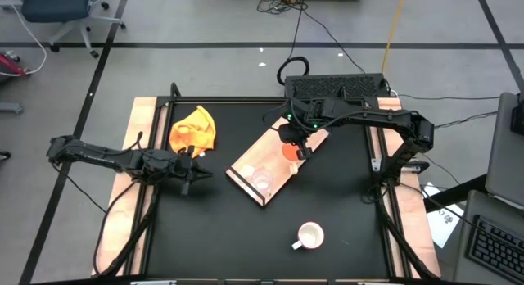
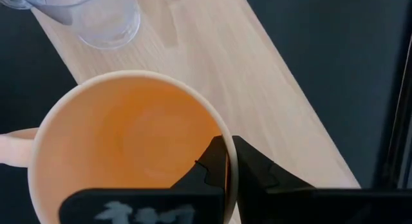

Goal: Stack small to large cups/mugs on shelf
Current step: Put the orange mug on the shelf

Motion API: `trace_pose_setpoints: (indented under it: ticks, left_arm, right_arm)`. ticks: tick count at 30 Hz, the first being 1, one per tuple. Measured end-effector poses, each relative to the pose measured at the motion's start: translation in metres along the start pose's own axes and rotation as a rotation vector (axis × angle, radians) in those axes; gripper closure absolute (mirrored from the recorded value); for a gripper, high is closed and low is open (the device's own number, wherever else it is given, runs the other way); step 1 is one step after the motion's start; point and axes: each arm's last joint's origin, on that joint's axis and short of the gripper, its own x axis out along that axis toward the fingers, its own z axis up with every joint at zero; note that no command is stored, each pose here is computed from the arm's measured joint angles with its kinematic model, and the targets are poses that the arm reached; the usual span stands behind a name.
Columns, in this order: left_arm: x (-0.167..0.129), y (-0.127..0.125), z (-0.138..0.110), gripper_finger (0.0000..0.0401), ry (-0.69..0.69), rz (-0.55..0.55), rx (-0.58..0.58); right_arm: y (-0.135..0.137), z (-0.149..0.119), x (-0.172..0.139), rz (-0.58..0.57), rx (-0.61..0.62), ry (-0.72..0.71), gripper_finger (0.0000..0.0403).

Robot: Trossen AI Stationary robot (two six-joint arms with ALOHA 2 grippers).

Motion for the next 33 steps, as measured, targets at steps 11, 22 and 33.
trace_pose_setpoints:
  ticks: [11, 22, 33]
  left_arm:
    - [0.000, 0.000, 0.000, 0.0375, 0.000, 0.000, -0.001]
    - [0.000, 0.000, 0.000, 0.0375, 0.001, 0.000, -0.002]
    - [0.000, 0.000, 0.000, 0.0375, 0.002, 0.000, -0.002]
  right_arm:
    - [0.001, 0.001, 0.000, 0.024, 0.005, -0.019, 0.0401]
    - [0.000, 0.001, 0.011, 0.041, 0.004, 0.005, 0.0401]
    - [-0.001, 0.002, 0.012, 0.035, 0.008, -0.005, 0.0401]
